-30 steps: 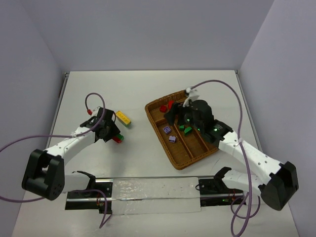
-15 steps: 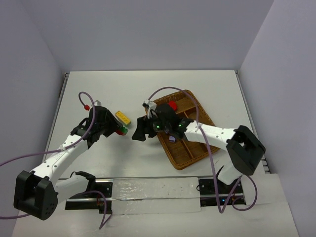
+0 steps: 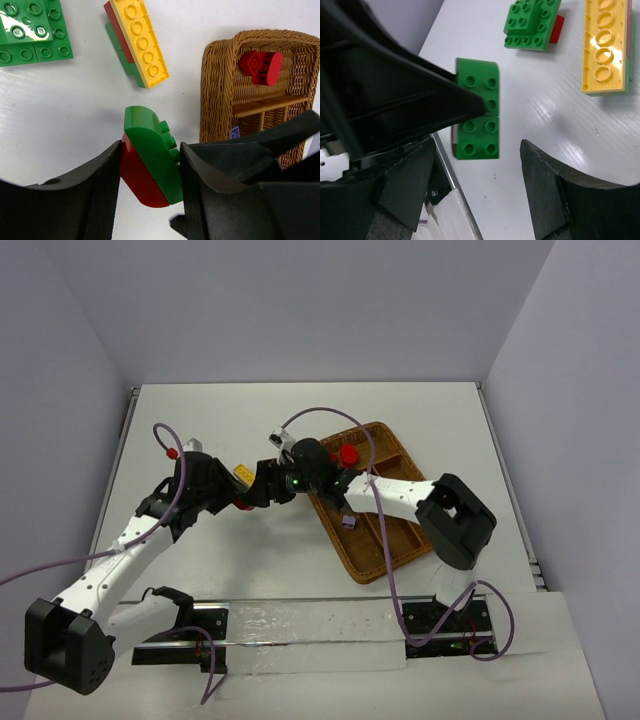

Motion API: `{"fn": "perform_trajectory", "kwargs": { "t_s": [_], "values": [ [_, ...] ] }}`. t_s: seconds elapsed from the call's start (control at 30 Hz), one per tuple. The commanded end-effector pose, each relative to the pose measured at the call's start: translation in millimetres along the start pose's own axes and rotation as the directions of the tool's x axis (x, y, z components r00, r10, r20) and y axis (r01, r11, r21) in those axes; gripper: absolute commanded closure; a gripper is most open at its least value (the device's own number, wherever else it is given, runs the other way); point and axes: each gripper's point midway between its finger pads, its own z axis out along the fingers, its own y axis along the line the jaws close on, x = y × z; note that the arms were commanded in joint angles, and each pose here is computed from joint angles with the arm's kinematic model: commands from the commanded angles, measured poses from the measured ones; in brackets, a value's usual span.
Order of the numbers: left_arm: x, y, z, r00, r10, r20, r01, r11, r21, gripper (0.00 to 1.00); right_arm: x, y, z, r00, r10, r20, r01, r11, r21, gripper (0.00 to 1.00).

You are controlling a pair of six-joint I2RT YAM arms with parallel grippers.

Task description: Sort the legos into containers by color

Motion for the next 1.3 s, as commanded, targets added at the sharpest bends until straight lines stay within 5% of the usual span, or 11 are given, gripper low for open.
{"fn": "perform_trajectory", "kwargs": {
  "t_s": [0.0,0.3,0.4,0.5,0.53,0.6,0.7,1.07,1.27],
  "values": [
    [-13,-18,-13,0.999,0.002,0.036,-0.004,0.998,0.06,0.87,-15,17,12,0.999,0.003,0.037,0.0,0.997,-0.071,0.27],
    [-14,-22,-19,0.999,-0.002,0.04,-0.001,0.997,0.083,0.87,-13,25,15,0.999,0.002,0.036,0.002,0.991,-0.13,0.39],
    [-16,-23,-20,0.999,-0.004,0.043,0.0,0.997,0.079,0.84,-12,36,13,0.999,0.0,0.037,0.007,0.982,-0.189,0.64],
    [-17,-24,-21,0.999,-0.007,0.046,0.004,0.997,0.079,0.64,-12,38,9,0.999,0.007,0.045,0.002,0.98,-0.199,0.97],
    [-18,-24,-22,0.999,-0.007,0.047,0.004,0.997,0.076,0.55,-12,38,8,0.999,0.004,0.048,0.005,0.98,-0.197,1.0],
    [-21,-23,-23,0.999,-0.002,0.051,-0.001,0.998,0.059,0.18,-12,37,2,0.998,-0.005,0.062,0.016,0.984,-0.177,1.0],
    [-29,-28,-27,0.998,0.007,0.059,-0.009,0.999,0.046,0.03,-10,23,-2,0.998,-0.011,0.06,0.017,0.996,-0.092,1.0],
    [-51,-37,-46,0.995,0.031,0.095,-0.033,0.999,0.011,0.07,-12,-58,-70,0.966,-0.255,0.034,0.216,0.876,0.431,1.0],
    [-40,-49,-38,0.999,0.026,0.023,-0.028,0.998,0.065,0.12,-22,-54,-99,0.943,-0.326,0.068,0.256,0.84,0.478,1.0]
  ]
}}
